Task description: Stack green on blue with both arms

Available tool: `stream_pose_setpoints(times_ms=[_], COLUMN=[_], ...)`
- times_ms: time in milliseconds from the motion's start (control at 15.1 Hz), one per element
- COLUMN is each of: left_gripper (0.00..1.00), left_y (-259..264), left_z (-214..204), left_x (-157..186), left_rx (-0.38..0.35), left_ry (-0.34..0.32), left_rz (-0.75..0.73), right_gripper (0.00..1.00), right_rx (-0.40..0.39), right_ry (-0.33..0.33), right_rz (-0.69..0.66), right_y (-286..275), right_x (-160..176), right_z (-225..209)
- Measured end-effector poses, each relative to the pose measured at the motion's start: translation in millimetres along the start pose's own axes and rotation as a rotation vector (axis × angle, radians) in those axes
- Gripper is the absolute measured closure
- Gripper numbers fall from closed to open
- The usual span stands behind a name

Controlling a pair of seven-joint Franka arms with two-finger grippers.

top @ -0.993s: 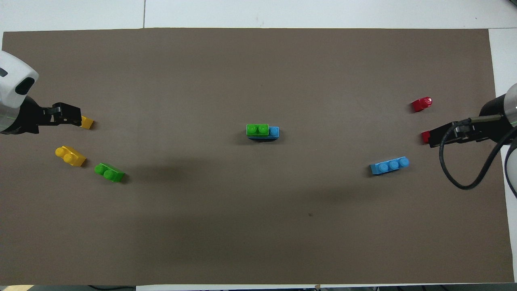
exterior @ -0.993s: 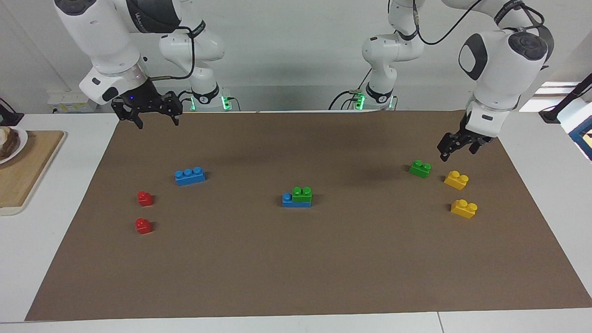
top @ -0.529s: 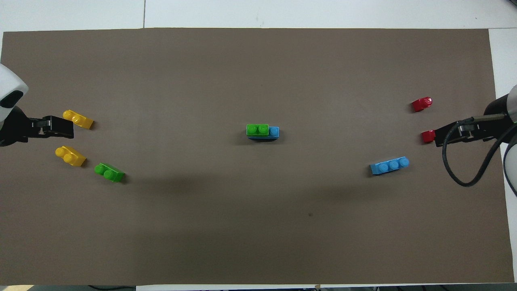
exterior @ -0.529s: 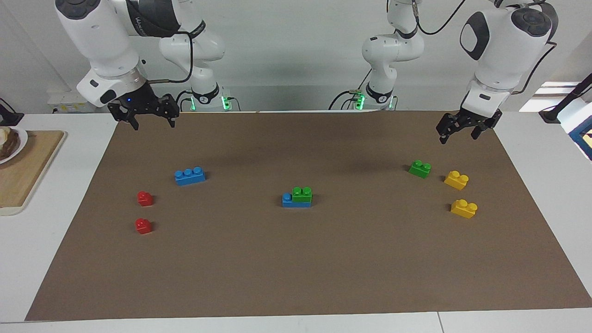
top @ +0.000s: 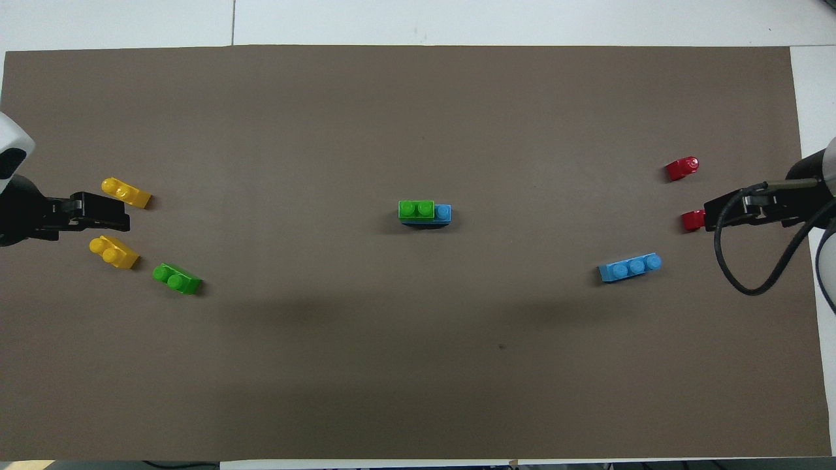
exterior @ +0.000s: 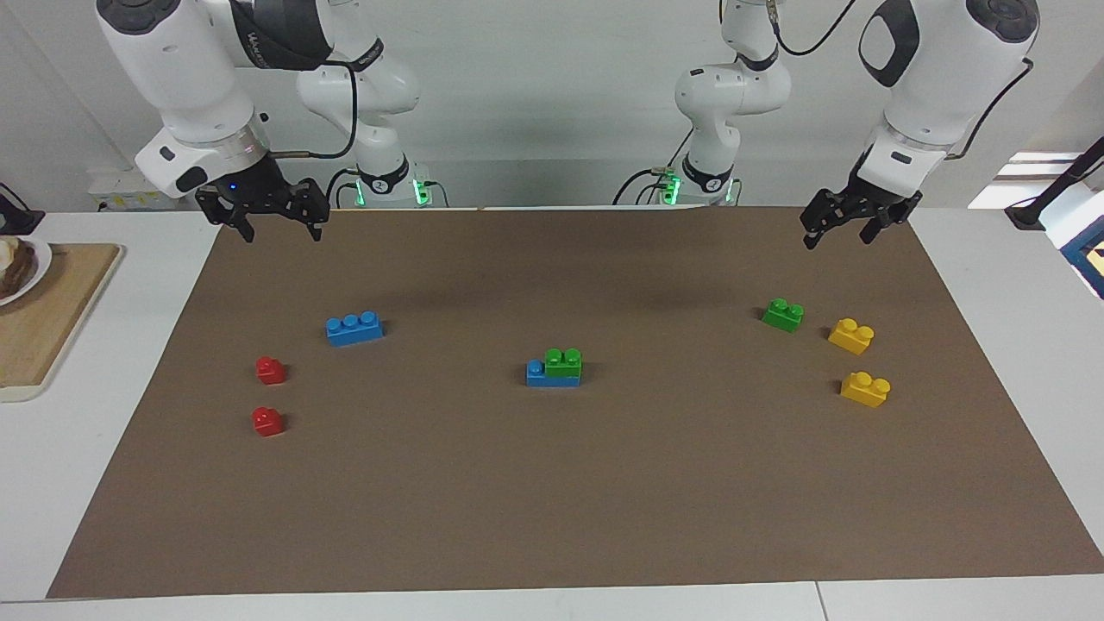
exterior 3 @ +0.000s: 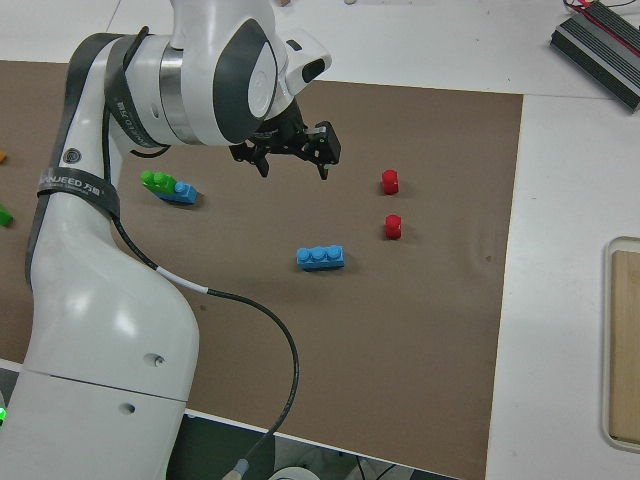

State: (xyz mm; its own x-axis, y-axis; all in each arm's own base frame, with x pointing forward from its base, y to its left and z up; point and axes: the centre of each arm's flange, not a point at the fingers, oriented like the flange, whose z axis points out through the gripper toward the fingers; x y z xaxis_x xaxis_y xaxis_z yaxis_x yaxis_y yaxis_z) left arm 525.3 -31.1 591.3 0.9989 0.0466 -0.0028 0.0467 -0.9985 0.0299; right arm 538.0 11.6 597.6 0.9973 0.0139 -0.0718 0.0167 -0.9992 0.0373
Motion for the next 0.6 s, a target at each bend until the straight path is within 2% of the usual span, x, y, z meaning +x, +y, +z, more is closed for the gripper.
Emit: stream_pose_setpoints(times_ms=[132,596], left_gripper=[0.0,0.0], left_y=[-1.6,-2.4], left_z=[-5.7,-8.3], left_x=[-0.9,-1.6], left_rx=[-0.003,-0.003], left_ry=[-0.003,-0.007], left_rz=[-0.005,-0.009], right_gripper=[0.0,0.0], right_rx=[0.0,0.001], right_ry=[0.02,0.03], right_rz=[0.002,0.008], right_y=[0.2,0.1], right_x=[2.6,3.9], right_z=[-1.2,-1.8])
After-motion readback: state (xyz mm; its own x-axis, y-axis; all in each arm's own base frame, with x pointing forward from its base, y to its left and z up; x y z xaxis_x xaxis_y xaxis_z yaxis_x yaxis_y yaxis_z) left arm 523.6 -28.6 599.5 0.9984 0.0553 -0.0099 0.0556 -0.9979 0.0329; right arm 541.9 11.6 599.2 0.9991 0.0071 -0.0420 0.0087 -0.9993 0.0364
